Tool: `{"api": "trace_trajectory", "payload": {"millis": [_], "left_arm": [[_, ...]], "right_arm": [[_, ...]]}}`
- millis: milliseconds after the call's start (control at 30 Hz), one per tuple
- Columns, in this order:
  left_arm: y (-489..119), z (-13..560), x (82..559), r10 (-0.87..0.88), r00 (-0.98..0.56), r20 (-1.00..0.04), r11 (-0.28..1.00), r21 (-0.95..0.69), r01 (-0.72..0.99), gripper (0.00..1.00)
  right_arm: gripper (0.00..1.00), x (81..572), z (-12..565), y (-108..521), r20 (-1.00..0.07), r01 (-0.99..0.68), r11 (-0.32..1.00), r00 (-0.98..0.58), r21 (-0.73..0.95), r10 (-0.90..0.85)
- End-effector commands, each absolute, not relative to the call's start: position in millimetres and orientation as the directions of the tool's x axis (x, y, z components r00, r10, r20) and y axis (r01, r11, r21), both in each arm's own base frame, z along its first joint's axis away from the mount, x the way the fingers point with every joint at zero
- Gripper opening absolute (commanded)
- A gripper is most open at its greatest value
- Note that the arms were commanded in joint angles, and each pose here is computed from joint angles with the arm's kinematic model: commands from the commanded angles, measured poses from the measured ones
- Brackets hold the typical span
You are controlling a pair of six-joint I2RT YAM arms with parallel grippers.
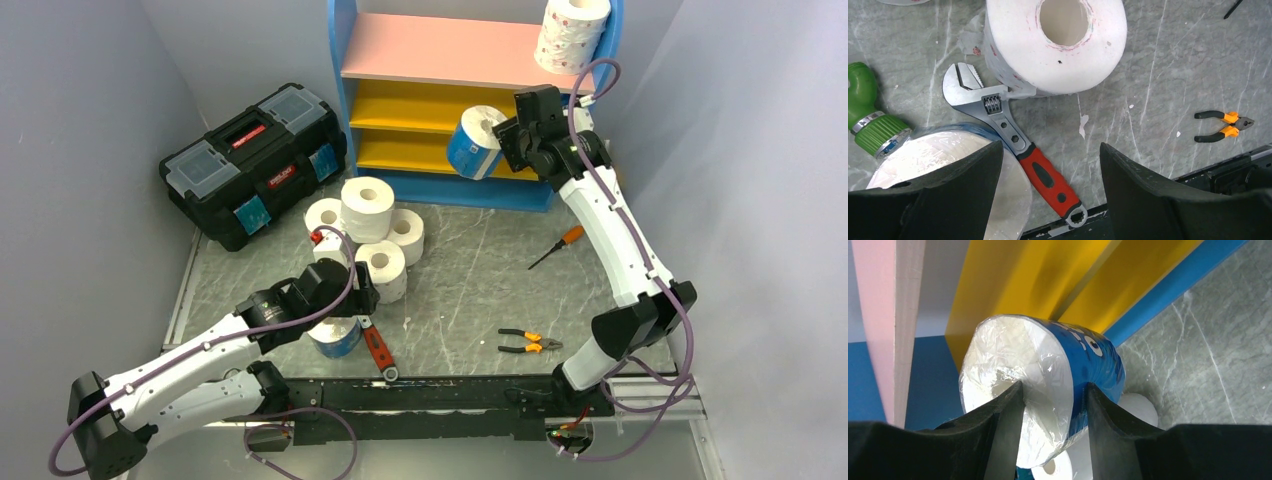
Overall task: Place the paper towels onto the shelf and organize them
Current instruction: Place the paper towel on the shelf.
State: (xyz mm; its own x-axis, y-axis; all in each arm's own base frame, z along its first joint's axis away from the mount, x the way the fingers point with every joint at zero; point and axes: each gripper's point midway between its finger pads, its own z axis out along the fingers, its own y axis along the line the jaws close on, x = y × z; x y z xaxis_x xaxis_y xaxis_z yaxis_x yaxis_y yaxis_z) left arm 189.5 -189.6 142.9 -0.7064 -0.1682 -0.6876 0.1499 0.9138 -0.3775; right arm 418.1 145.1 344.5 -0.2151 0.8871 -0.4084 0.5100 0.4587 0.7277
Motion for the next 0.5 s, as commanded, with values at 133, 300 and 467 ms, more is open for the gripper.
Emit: {"api": "trace_trajectory", "payload": {"millis": [133, 300, 467], "left_arm": [[-189, 160, 197, -0.185, -0.672, -0.717, 0.912, -0.38, 0.154, 0.77], [-190, 159, 197, -0.184, -0.673, -0.717, 0.912, -0.379, 0.154, 0.77], [-191, 158, 196, -0.187, -0.677, -0.711, 0.909, -0.387, 0.155, 0.76]], "right_arm": [[0.0, 436, 398, 149, -0.374, 0.37, 0.39, -0.118, 0.843, 0.92], [0.0, 424, 405, 151, -0.371, 0.359, 0.389, -0.12, 0.849, 0.921], [0.0, 413, 413, 150, -0.398, 0.36, 0.411, -0.112, 0.838, 0.911]]}}
